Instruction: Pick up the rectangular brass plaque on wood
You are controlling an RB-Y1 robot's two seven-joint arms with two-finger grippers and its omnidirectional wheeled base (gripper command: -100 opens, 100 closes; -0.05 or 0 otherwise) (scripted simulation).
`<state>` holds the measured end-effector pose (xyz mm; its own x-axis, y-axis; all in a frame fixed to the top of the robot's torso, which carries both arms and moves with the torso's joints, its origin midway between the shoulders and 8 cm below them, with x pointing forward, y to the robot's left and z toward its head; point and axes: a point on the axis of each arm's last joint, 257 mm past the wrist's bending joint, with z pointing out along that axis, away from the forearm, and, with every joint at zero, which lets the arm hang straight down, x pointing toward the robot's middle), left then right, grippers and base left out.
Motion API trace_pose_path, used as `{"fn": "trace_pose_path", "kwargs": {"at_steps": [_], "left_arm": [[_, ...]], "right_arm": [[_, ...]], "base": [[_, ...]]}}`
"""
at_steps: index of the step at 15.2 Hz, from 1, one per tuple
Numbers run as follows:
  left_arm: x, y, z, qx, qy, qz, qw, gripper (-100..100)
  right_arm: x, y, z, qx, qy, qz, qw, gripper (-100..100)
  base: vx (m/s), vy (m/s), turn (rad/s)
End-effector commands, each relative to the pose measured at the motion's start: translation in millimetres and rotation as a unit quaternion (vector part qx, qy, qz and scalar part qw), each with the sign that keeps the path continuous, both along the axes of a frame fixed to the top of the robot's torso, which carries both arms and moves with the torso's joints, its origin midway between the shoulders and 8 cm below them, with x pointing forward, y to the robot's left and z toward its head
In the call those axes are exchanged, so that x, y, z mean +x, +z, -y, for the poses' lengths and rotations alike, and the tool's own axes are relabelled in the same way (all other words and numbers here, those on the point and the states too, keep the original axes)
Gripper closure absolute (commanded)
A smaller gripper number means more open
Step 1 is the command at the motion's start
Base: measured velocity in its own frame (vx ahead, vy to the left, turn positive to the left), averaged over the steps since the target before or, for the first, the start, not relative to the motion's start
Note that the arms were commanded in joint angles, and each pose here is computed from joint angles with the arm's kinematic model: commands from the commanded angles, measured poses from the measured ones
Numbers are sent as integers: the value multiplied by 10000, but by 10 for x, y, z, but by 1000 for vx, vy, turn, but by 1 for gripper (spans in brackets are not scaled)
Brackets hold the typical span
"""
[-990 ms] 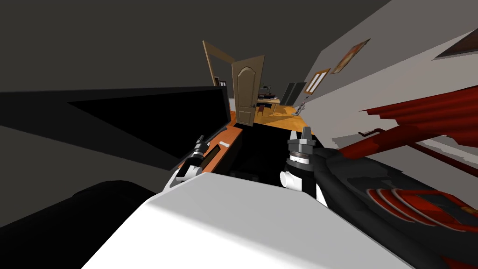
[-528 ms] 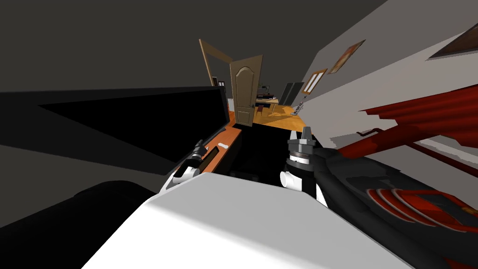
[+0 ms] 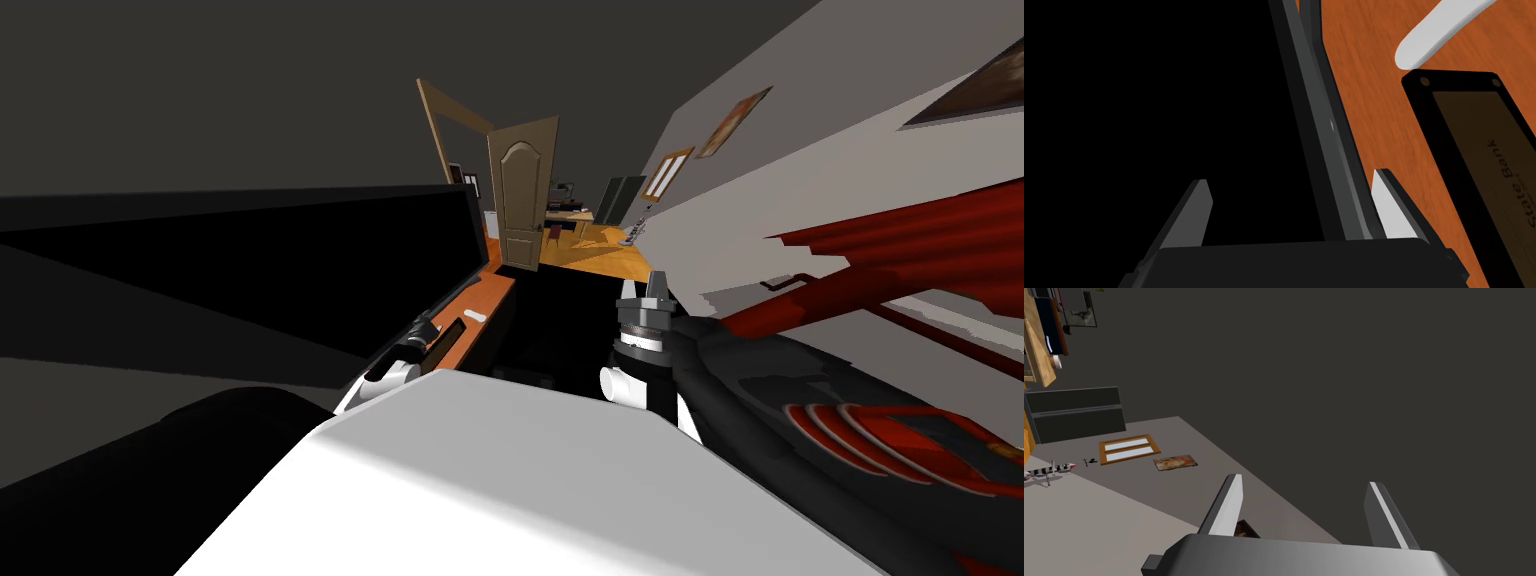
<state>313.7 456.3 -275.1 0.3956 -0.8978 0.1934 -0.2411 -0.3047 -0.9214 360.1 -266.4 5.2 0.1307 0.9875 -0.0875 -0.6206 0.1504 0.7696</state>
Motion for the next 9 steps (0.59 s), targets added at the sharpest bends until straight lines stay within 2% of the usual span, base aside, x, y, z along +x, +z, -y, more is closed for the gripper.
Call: {"fn": "trace_pose_path", "kwargs": {"at_steps": [1,2,3,5,6,9], "left_arm": [[-110,-149,-67,-161,138,-252,9995,-100],[-121,-172,-67,-176,145,-300,9993,-100],[-259,-309,-180,-351,325,-496,9976,-100],[-297,-379,-177,-398,347,-642,9965,-100],[-435,-491,-284,-565,529,-795,9938,-100],[-488,-575,-275,-624,557,-976,9917,-100]], "right_arm": [[0,0,0,0,0,0,10000,0],[0,0,0,0,0,0,10000,0],[0,0,0,0,0,0,10000,0],[0,0,0,0,0,0,10000,0],[0,0,0,0,0,0,10000,0],[0,0,0,0,0,0,10000,0]], "base": [[61,7,-68],[50,4,-16],[63,3,-54],[71,0,-40],[81,-4,-51],[54,10,-31]]}}
